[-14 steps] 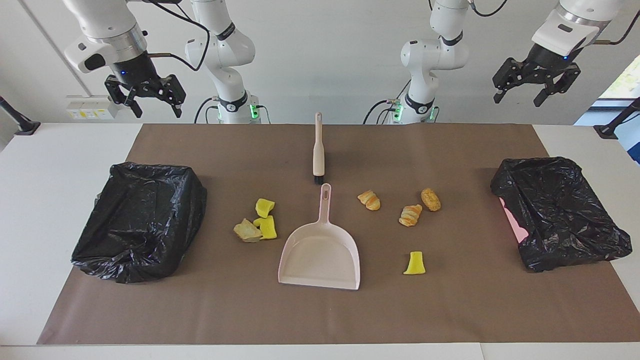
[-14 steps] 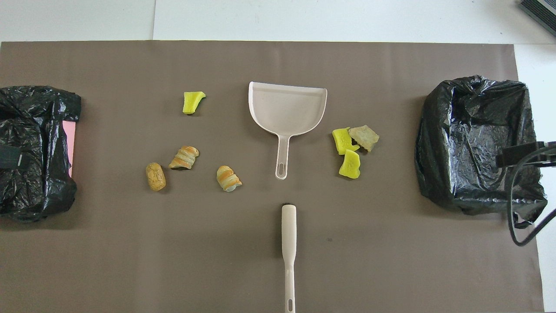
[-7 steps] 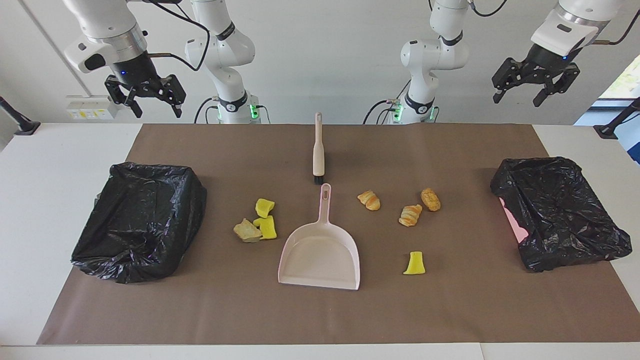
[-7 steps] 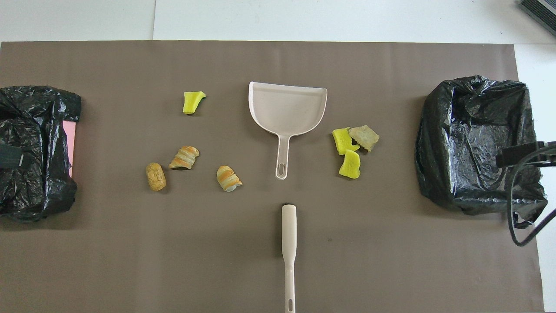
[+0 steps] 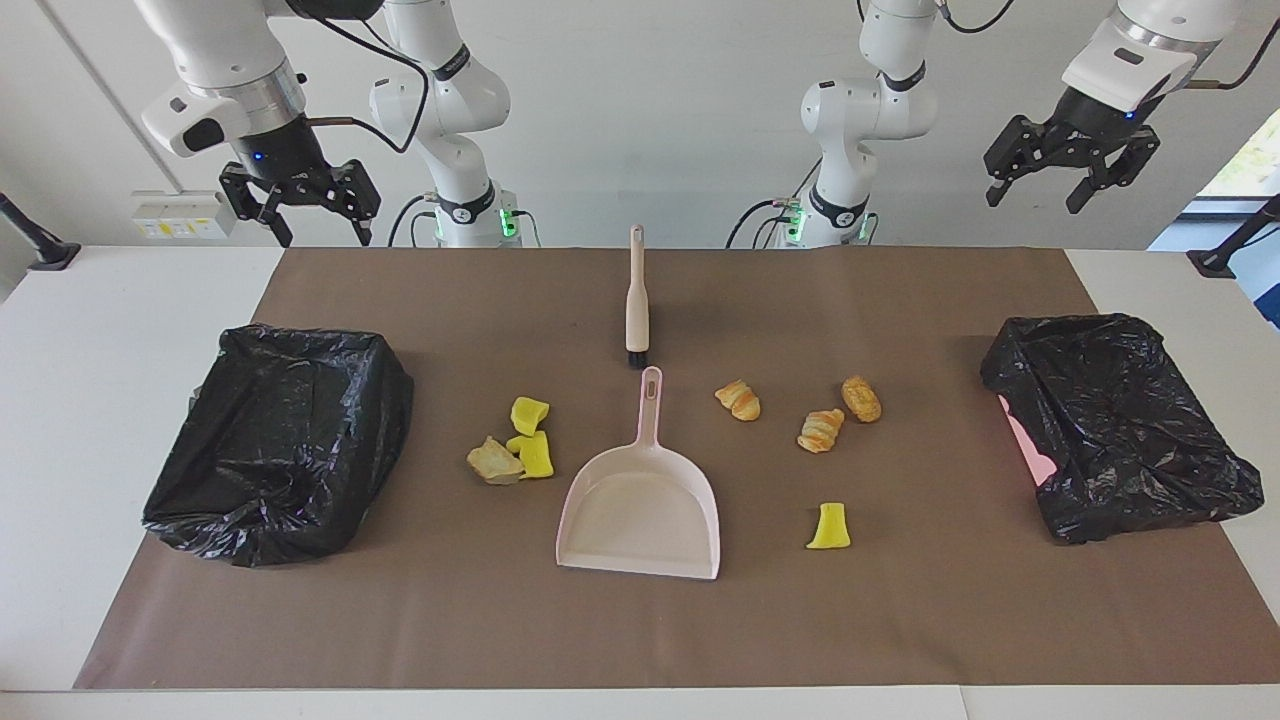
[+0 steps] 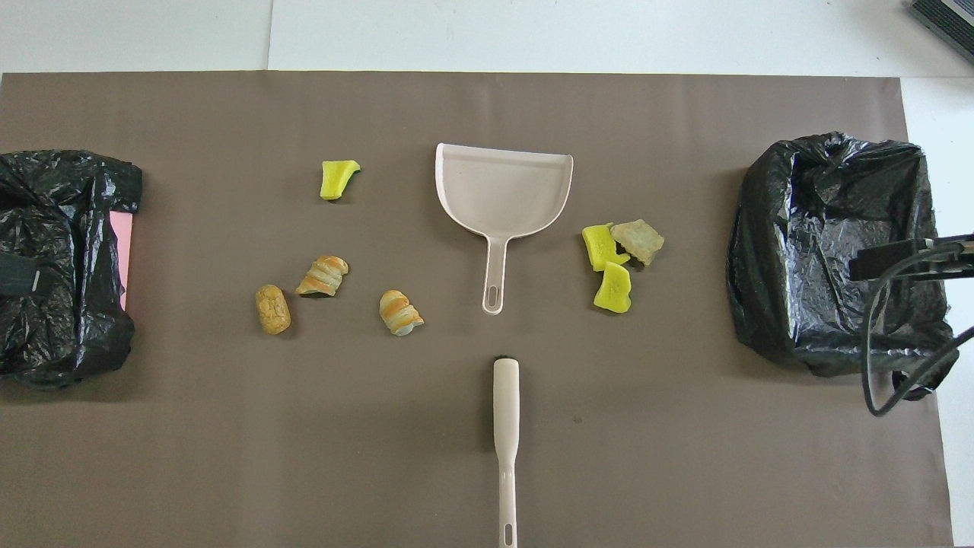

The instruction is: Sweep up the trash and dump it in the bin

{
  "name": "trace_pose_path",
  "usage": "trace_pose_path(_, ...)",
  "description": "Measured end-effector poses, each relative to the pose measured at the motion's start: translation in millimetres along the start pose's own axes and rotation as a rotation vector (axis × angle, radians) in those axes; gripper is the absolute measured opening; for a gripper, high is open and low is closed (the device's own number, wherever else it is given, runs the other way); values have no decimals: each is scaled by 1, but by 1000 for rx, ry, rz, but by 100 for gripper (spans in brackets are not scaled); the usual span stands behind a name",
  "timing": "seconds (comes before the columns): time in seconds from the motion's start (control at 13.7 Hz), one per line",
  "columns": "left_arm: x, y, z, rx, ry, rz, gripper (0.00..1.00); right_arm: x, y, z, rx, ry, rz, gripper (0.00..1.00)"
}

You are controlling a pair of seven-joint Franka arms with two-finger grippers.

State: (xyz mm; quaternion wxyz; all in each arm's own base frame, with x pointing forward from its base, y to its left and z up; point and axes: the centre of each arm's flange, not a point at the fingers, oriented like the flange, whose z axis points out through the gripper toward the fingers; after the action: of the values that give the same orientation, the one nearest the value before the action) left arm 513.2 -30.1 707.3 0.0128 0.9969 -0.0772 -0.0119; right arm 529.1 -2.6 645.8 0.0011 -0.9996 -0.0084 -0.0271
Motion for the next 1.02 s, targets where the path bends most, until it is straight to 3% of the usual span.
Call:
trace_pose_path(0.51,-1,10,6,-1,-14,19,100,5,-10,21,0,-15,-19,100)
trace_pose_path(1.02,-14,60,17,6,-8,105,100,3,-10,21,0,-17,-19,100)
